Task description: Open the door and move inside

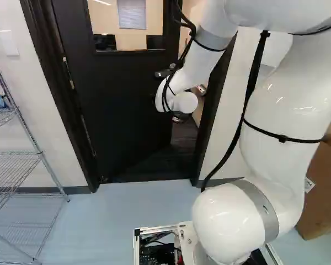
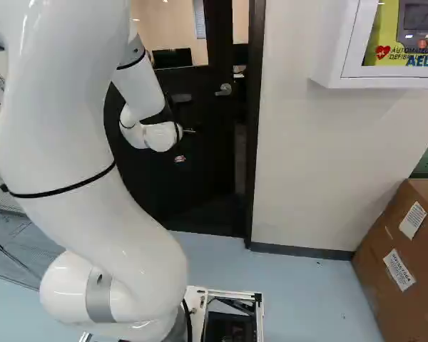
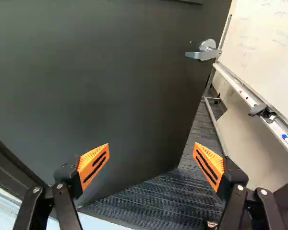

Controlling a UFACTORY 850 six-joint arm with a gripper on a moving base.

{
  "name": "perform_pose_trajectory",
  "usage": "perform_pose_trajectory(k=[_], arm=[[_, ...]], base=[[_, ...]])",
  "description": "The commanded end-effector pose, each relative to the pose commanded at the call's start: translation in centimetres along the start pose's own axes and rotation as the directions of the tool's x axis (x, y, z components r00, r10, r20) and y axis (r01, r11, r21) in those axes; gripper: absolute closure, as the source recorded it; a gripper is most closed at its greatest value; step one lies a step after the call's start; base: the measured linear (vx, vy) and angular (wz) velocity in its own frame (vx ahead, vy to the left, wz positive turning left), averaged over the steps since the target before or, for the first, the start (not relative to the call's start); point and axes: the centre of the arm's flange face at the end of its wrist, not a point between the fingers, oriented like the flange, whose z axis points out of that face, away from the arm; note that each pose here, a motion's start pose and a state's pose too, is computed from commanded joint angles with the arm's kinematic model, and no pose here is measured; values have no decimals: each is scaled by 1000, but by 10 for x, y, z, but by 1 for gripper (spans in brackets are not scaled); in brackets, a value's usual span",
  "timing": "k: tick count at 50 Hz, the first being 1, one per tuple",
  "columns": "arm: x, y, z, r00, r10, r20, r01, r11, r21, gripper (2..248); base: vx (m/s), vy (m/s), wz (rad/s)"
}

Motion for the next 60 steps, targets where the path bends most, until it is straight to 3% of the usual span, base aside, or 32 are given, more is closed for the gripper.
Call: perform_pose_trajectory(k=[60], arm=[[-35, 45, -108, 999, 36, -4, -36, 992, -125, 3]], base=[[0, 0, 0]])
